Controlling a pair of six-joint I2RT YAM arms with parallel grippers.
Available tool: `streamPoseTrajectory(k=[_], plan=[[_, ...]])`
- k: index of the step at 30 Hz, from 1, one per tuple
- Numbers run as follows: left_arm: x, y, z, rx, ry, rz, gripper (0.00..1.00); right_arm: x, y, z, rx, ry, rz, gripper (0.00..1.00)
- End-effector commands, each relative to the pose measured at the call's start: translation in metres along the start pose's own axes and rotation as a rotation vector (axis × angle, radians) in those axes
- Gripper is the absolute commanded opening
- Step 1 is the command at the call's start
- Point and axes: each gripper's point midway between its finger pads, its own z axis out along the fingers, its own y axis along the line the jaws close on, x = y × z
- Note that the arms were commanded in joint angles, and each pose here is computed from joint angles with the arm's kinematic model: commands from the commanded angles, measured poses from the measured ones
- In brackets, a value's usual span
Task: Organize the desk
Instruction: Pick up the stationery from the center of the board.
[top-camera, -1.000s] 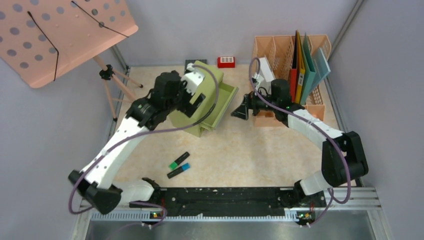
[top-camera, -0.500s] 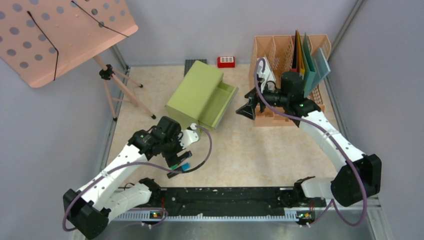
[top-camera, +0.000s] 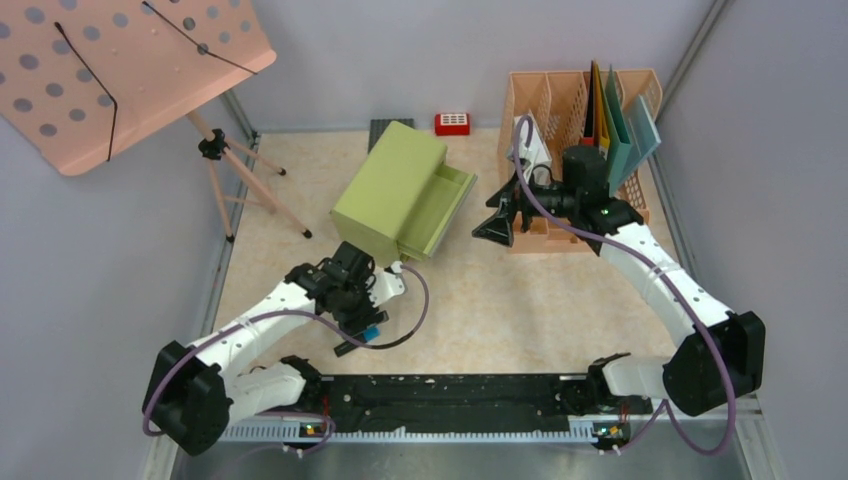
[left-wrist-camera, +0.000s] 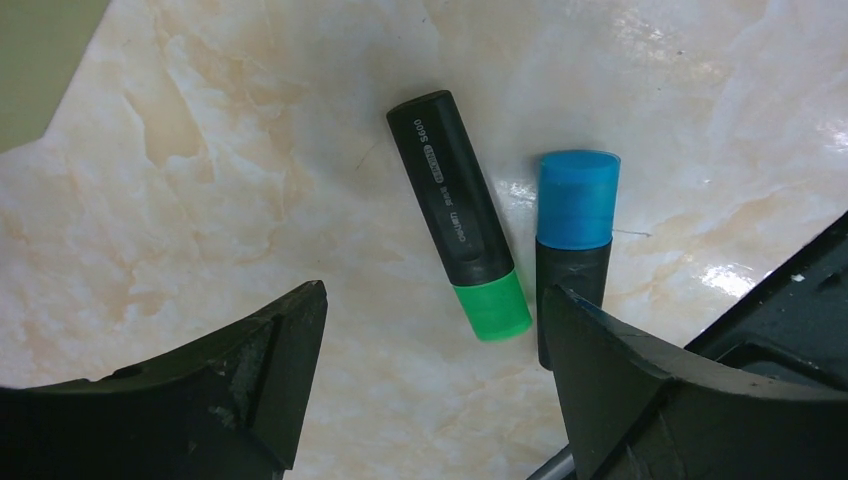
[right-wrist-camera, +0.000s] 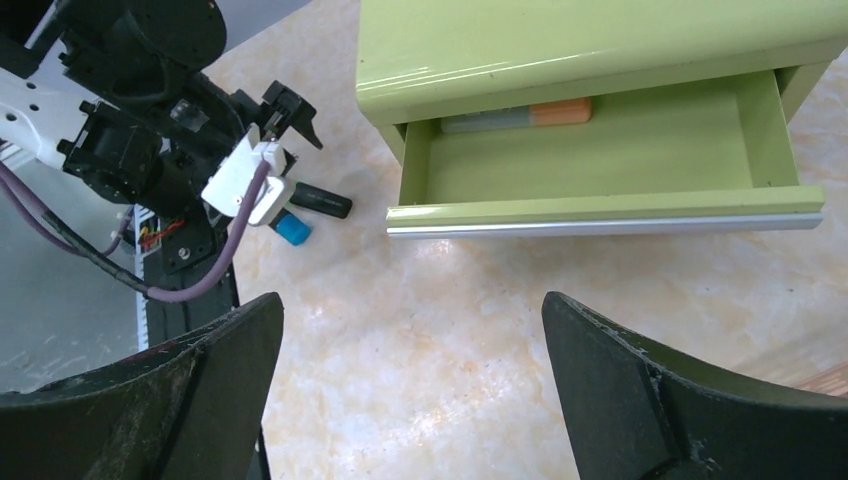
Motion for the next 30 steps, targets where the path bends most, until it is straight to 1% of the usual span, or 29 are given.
streamPoseTrajectory(k=[1,6,21,24,28,30], plan=[[0.0,0.006,0.014,-0.026,-0.016,0.025,0.83,-0.006,0.003,-0.004,0.006,-0.034,-0.025,0.99],[0.003,0.01,0.021,-0.03,-0.002,0.013,0.78,-0.001,0.005,-0.005,0.001,-0.037,-0.018,0.99],[0.019,0.002,0.038,-0.002,0.054,0.023,0.76,0.001,0.003,-0.005,0.015,-0.049,-0.007,0.99],[0.024,0.0,0.042,0.005,0.068,0.025,0.68,0.001,0.003,-0.005,0.017,-0.049,-0.006,0.99],[0.027,-0.002,0.044,0.011,0.077,0.028,0.51,0.002,0.002,-0.005,0.02,-0.05,-0.006,0.99],[0.028,-0.001,0.043,0.01,0.083,0.03,0.4,0.002,0.001,-0.005,0.022,-0.049,-0.003,0.99]])
